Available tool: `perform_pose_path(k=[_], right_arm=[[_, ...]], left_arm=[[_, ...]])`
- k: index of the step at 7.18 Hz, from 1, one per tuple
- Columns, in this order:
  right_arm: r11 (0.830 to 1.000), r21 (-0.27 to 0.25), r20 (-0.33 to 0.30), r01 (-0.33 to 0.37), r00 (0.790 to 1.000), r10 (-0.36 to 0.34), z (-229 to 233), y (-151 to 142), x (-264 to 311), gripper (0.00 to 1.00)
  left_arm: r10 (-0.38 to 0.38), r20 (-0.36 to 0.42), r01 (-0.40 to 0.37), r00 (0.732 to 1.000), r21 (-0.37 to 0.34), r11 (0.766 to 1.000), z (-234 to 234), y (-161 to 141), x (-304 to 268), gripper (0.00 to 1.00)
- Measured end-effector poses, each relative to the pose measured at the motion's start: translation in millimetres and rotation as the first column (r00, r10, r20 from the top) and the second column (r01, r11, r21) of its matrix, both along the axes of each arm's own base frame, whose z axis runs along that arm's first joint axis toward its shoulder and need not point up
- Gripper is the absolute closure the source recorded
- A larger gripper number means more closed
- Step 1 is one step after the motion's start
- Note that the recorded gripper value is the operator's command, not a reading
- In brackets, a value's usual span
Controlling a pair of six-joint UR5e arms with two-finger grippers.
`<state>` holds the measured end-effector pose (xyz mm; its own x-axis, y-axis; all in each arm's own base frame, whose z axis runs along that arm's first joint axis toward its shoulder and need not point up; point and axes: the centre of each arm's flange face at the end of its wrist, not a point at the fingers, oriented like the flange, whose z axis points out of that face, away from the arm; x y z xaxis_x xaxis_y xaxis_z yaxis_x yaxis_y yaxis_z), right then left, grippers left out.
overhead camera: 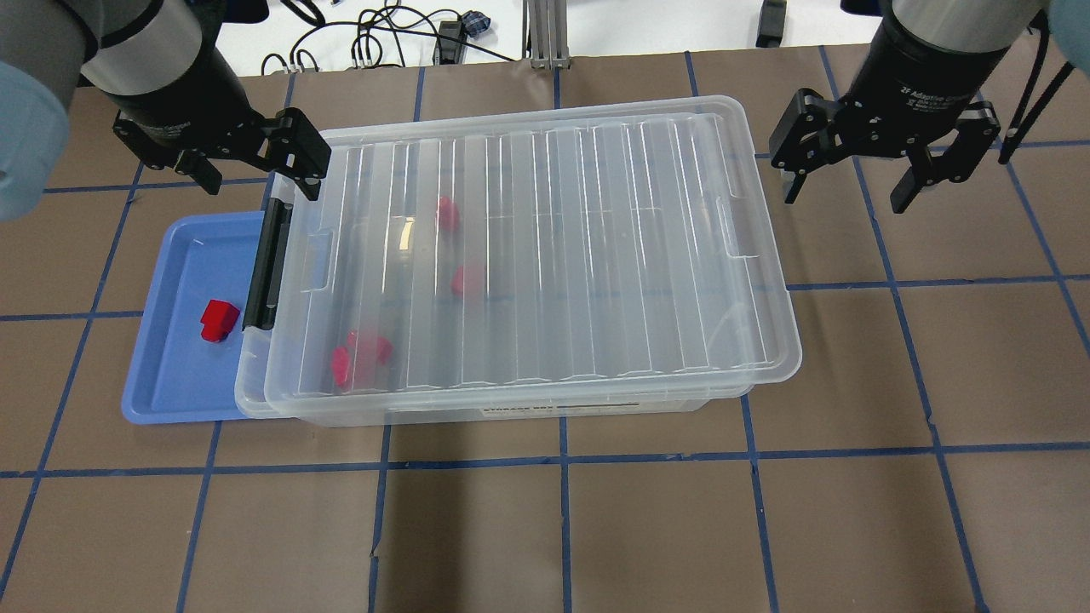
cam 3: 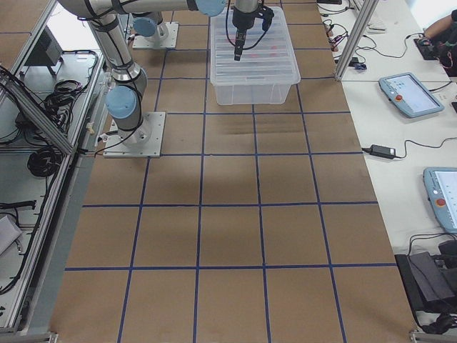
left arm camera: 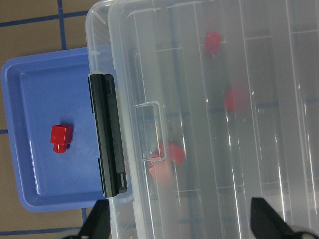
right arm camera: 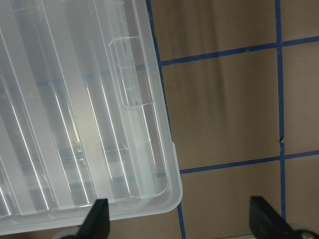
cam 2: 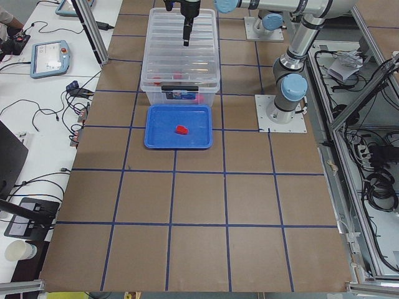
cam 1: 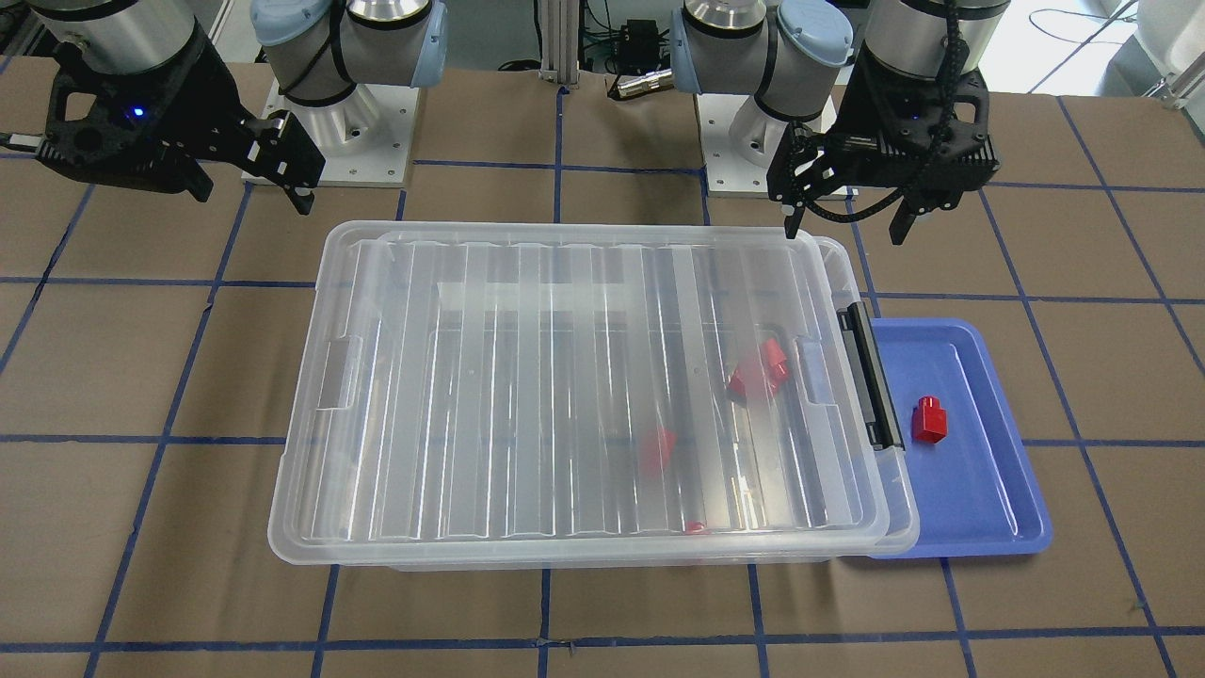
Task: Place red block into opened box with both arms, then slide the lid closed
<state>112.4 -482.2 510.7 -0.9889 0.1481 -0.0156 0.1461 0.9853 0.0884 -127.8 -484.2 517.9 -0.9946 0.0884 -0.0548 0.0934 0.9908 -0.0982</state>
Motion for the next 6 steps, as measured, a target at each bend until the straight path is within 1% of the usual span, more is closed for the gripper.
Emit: perform_pose_path(k=[3,4,6], right_arm=[[1.0,-0.015,0.002,0.013,1.0,-0.013,-4.9,-8.3,-0.8,0.0],[1.0,-0.002,0.002,0.019,1.0,-0.019,-11.8,-12.1,-1.9,0.0],[0.999,0.047,-0.001,0.022,1.0,-0.022,-37.3,-27.2,-4.2,0.0]], left_arm=[[-0.001,0.0,0.001,1.0,-0.002,1.0,1.0,0.2,-0.6,0.0],[-0.001,0.0,0.001,1.0,-0.002,1.0,1.2,0.4,-0.5,0.0],[-0.001,0.0,0.001,1.0,-0.002,1.0,0.8,0.0,-0.3,0.0]])
